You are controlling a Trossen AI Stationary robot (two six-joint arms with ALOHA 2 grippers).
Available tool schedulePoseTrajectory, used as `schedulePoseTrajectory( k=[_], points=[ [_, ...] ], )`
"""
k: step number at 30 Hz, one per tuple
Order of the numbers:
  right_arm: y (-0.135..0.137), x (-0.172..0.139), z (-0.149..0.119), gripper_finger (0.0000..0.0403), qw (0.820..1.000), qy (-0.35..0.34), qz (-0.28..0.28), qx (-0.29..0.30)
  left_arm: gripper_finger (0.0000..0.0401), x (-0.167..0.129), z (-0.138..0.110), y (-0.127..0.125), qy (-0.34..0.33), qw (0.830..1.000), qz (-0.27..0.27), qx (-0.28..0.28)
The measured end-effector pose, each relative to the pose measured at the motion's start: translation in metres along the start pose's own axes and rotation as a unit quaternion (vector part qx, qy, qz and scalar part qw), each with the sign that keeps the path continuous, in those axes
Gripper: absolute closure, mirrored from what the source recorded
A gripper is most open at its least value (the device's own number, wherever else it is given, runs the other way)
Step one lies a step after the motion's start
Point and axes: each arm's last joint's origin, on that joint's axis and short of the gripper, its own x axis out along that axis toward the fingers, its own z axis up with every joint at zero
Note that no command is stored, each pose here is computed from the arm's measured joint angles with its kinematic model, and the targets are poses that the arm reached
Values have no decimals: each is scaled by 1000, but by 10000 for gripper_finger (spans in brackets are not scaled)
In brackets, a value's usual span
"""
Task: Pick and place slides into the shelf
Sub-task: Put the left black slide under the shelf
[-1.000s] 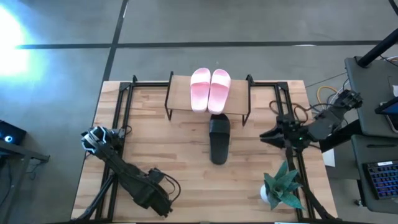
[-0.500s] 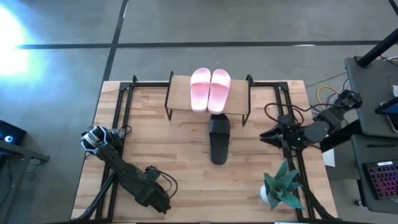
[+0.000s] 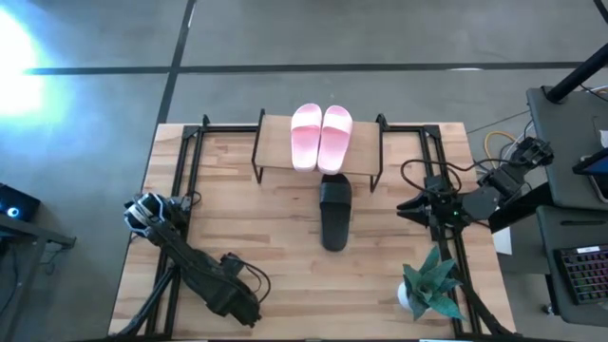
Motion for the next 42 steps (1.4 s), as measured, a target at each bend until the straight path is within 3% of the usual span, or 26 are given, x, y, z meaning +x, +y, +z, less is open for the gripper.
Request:
schedulePoseTrajectory(
  k=[14, 24, 28, 36, 42],
  points=[
    [-6, 0, -4, 307, 999, 18, -27, -3, 198, 39, 6, -23, -29, 996, 78, 13],
    [-6, 0, -4, 308, 999, 13, -30, 1, 202, 64, 9, -7, 7, 991, 133, 4],
    [-6, 0, -4, 312, 999, 10, -33, 4, 239, 61, 9, -3, 4, 992, 126, 16],
    [-8, 0, -5, 310, 999, 7, -49, 9, 384, 60, 10, 1, -6, 991, 127, 45],
    [-10, -1, -5, 314, 998, 2, -61, 25, 397, 40, 11, -7, -89, 988, 87, 91]
  ],
)
